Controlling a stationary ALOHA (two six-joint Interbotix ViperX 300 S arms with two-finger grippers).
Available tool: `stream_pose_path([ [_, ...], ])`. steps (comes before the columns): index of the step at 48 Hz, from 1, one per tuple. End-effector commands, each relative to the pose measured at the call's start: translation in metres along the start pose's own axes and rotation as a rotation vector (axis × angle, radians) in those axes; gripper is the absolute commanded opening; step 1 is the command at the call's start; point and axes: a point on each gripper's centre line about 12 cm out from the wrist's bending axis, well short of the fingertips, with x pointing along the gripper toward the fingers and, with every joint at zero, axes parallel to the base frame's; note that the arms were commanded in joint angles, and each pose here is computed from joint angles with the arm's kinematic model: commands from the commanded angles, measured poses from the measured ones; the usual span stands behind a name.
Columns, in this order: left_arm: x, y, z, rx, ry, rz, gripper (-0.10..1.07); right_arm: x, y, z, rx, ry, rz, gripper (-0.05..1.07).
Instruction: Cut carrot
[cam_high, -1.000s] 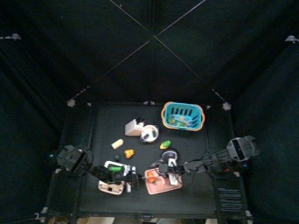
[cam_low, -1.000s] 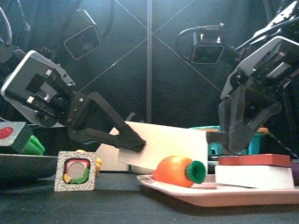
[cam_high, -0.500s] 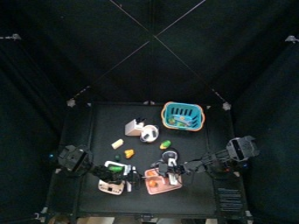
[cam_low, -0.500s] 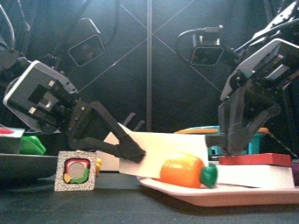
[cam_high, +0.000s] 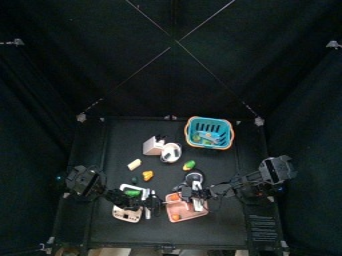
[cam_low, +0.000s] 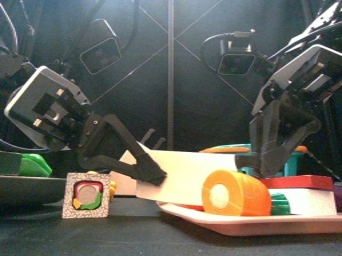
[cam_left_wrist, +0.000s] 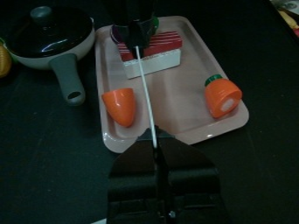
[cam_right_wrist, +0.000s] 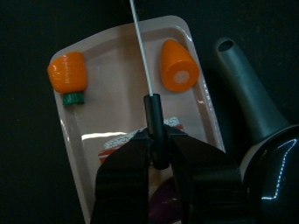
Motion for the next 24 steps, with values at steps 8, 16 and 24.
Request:
stream_pose_path([
  [8, 0.0017, -0.0024, 0.0269, -0.019, -0.075, -0.011, 0.23, -0.0157, -0.0009, 0.0320, 0.023, -0.105, 0.012, 0.41],
  [16, 0.0021, -0.0020, 0.0274, -0.020, -0.076, -0.010, 0.23, -0.0157, -0.0009, 0.0320, 0.023, -0.105, 0.012, 0.41],
  [24, 0.0027, -0.0002, 0.0265, -0.020, -0.074, -0.005, 0.23, -0.0161, -0.0004, 0.0339, 0.022, -0.110, 0.013, 0.41],
])
